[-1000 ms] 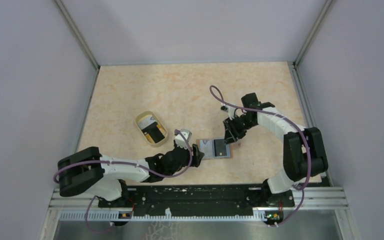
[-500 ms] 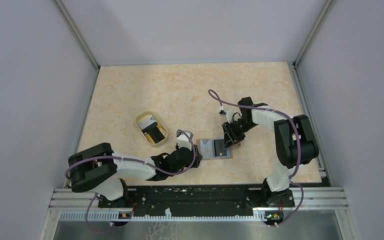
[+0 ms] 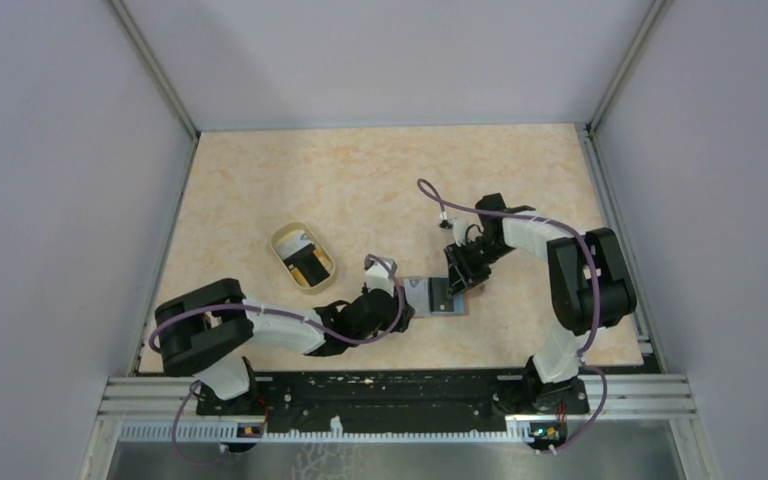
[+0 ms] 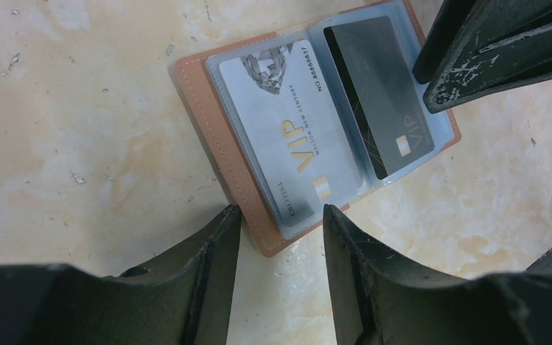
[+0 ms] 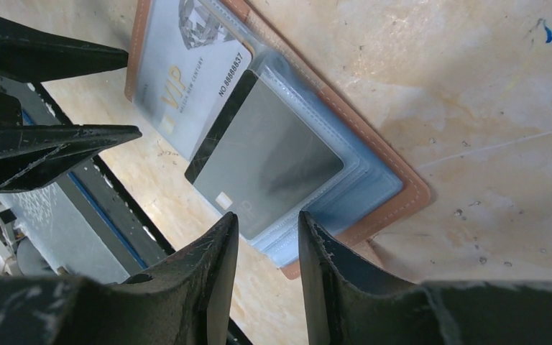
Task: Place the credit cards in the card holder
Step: Insert the credit card into the card holder.
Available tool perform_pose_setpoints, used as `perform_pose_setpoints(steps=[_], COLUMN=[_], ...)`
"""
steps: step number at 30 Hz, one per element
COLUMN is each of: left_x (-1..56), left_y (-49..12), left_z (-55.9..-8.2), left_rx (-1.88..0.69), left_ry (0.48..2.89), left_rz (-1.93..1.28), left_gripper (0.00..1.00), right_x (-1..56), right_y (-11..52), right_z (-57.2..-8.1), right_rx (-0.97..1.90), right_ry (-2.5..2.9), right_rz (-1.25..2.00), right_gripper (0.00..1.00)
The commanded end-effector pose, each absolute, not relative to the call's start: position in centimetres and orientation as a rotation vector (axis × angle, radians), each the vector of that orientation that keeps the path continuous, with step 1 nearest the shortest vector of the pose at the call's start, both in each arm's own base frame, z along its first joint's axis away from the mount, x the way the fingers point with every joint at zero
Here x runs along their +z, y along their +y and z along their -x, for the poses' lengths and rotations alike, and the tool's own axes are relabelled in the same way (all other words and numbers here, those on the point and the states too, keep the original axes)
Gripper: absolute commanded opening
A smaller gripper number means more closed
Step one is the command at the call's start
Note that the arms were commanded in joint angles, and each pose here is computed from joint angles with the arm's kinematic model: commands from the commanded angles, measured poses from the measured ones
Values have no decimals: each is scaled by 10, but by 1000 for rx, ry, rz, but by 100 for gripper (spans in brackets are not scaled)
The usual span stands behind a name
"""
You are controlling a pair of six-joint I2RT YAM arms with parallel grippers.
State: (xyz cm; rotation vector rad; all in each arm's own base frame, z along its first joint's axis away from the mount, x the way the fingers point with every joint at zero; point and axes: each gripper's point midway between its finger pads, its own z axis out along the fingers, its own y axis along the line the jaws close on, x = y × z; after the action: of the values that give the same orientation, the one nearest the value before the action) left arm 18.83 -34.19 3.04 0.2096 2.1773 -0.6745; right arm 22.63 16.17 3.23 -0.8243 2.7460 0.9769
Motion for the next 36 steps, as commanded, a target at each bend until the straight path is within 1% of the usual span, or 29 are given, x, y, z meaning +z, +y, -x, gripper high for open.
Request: perform_pose_setpoints(steps=[1,4,8,14,16,18,24,25,31,34,36], left_x=[20,20,19,18,20,26,55,60,78,82,76], left_y=[-347,-349,-353,-354,-349,-344,-336,-337,-375,-405,-419], left_z=[-184,-184,-182,-183,-185,-188,-192,-192,-187,-185,-188], left_rx=[-683,-694,-711,-702,-663,-635,-631,-644,-803,-889,-894], left_ry=[2217,2217,2220,2229,2231,2223,2173,2163,2129,2122,2129], left_rz=[-237,-243,-251,-253,-243,-238,-225,-226,-298,-349,-368], left_gripper=[51,48,47,46,48,53,53,51,23,14,11], right_x=[39,42,51,56,61,66,71,69,59,55,51], right_y=[172,171,174,167,162,159,153,153,151,151,151], right_z=[-236,-238,-240,-248,-252,-254,-256,-256,-254,-252,-252], right_rx=[1035,1019,1032,1004,987,973,982,985,989,1000,1001], right_ry=[2712,2700,2663,2648,2629,2607,2592,2598,2640,2658,2670], right_rz=[828,823,817,781,757,742,708,708,705,701,701], right_gripper=[37,38,41,42,43,43,44,44,44,44,44])
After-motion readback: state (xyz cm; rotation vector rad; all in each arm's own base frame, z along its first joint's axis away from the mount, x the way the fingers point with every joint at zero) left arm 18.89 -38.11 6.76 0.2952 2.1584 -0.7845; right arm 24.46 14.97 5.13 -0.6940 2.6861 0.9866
